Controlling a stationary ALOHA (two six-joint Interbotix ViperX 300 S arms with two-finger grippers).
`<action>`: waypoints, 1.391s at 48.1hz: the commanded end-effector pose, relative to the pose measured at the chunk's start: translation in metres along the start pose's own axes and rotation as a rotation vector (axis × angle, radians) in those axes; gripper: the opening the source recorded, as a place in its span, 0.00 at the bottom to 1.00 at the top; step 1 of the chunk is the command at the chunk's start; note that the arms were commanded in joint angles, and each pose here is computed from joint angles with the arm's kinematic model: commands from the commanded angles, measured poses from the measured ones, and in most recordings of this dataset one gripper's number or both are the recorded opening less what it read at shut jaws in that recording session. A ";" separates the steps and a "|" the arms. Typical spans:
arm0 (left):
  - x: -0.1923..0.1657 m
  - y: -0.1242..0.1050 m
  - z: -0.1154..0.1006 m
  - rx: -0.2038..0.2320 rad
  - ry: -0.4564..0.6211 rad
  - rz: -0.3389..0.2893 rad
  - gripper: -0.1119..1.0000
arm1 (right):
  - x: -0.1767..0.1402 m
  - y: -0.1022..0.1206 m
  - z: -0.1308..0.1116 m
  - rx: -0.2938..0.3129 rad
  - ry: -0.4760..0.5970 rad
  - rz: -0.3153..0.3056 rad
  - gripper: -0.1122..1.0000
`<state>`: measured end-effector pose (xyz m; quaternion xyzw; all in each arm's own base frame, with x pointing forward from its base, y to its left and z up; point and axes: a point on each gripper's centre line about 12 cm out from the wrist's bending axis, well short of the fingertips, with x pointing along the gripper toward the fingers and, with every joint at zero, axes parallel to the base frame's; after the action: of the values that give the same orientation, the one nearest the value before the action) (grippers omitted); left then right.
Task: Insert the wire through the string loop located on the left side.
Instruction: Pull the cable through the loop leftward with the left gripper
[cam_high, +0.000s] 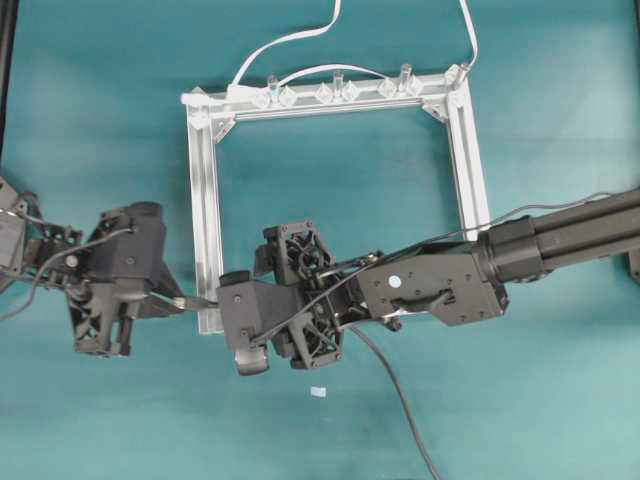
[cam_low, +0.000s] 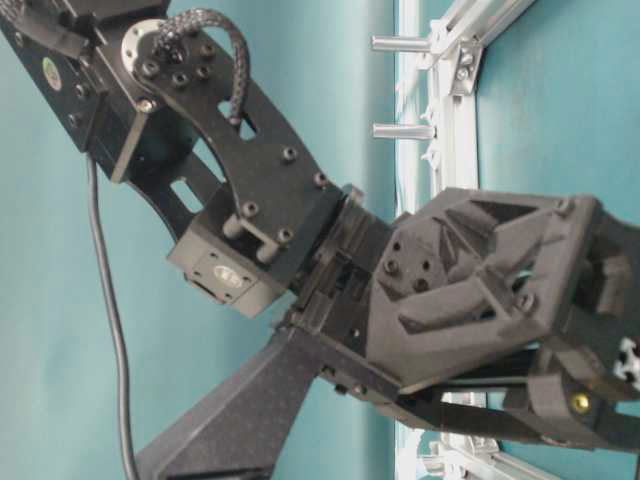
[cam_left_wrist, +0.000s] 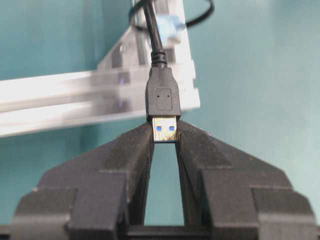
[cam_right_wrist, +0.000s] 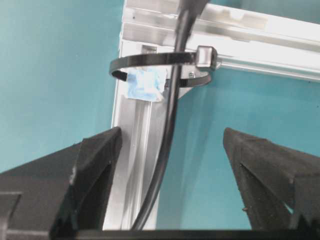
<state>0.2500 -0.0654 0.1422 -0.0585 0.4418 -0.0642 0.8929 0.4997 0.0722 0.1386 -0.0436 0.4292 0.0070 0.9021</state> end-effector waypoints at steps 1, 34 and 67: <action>-0.010 -0.001 0.001 -0.006 -0.017 -0.008 0.24 | -0.024 -0.001 0.020 0.005 -0.067 0.005 0.85; -0.056 -0.004 -0.043 -0.066 0.051 -0.042 0.24 | -0.025 -0.002 0.020 0.004 -0.059 0.000 0.84; -0.058 -0.005 -0.052 -0.055 0.051 -0.051 0.24 | -0.025 -0.001 0.020 0.004 -0.059 0.001 0.84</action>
<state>0.1711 -0.0610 0.1531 -0.0889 0.4716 -0.0736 0.8742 0.4986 0.0715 0.1424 -0.0439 0.4302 0.0049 0.9017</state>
